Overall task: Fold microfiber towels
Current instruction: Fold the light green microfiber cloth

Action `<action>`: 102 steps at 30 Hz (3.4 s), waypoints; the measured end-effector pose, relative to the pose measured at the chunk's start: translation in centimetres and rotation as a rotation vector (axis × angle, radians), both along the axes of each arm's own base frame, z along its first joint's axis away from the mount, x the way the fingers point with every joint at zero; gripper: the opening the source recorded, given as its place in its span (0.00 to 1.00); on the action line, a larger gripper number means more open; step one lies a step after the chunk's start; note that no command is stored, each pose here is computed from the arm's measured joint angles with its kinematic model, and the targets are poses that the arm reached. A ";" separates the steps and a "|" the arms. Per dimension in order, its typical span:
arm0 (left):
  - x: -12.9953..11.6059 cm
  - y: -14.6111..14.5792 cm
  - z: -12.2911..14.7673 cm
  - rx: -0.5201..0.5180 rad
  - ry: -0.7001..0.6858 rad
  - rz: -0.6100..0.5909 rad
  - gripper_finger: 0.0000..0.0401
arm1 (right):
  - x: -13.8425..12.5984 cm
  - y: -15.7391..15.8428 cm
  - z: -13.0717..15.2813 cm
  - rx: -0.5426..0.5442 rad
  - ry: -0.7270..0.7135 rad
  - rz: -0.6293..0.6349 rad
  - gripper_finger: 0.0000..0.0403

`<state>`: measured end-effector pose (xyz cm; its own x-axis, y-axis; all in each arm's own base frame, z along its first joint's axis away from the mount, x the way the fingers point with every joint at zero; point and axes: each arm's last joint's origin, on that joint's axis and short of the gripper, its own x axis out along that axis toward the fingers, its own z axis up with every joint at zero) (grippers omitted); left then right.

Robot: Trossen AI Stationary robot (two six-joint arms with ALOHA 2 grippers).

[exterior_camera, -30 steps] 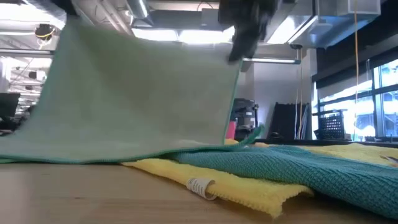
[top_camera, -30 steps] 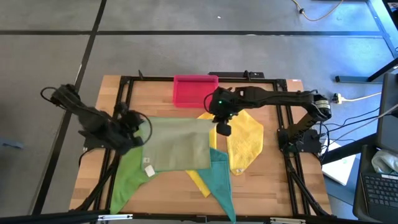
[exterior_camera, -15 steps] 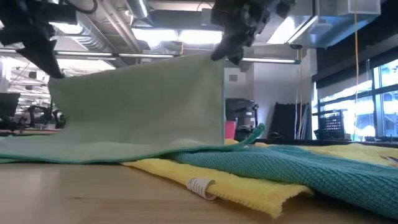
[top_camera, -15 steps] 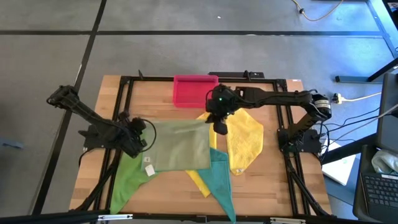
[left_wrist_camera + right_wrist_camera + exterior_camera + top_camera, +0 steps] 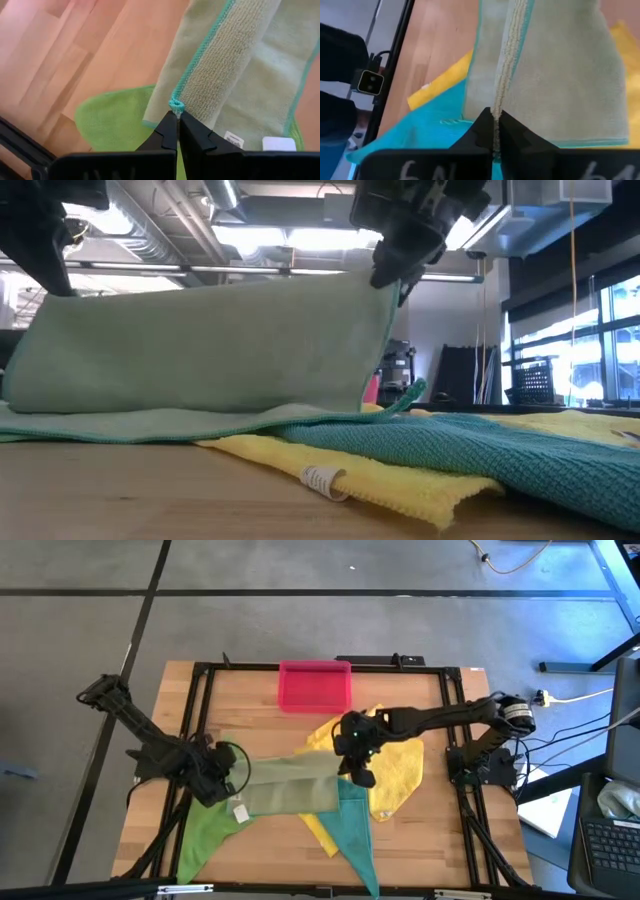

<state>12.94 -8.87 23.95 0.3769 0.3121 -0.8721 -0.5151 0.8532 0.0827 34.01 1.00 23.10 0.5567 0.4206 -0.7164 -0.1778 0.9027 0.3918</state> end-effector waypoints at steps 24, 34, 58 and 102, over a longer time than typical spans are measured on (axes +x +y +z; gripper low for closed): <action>-0.1 6.2 0.5 0.407 0.099 0.247 0.00 | 0.8 -5.8 1.0 -0.374 -0.066 -0.493 0.03; 0.0 8.1 0.9 0.423 0.067 0.375 0.00 | 0.3 -8.6 1.2 -0.412 -0.043 -0.550 0.07; 1.0 6.1 -2.7 0.074 0.082 0.243 0.00 | 1.5 -4.0 -1.7 -0.117 0.083 -0.346 0.02; 0.3 -2.6 -4.4 -0.296 -0.002 0.220 0.00 | 2.0 3.3 -4.8 0.018 0.213 -0.040 0.12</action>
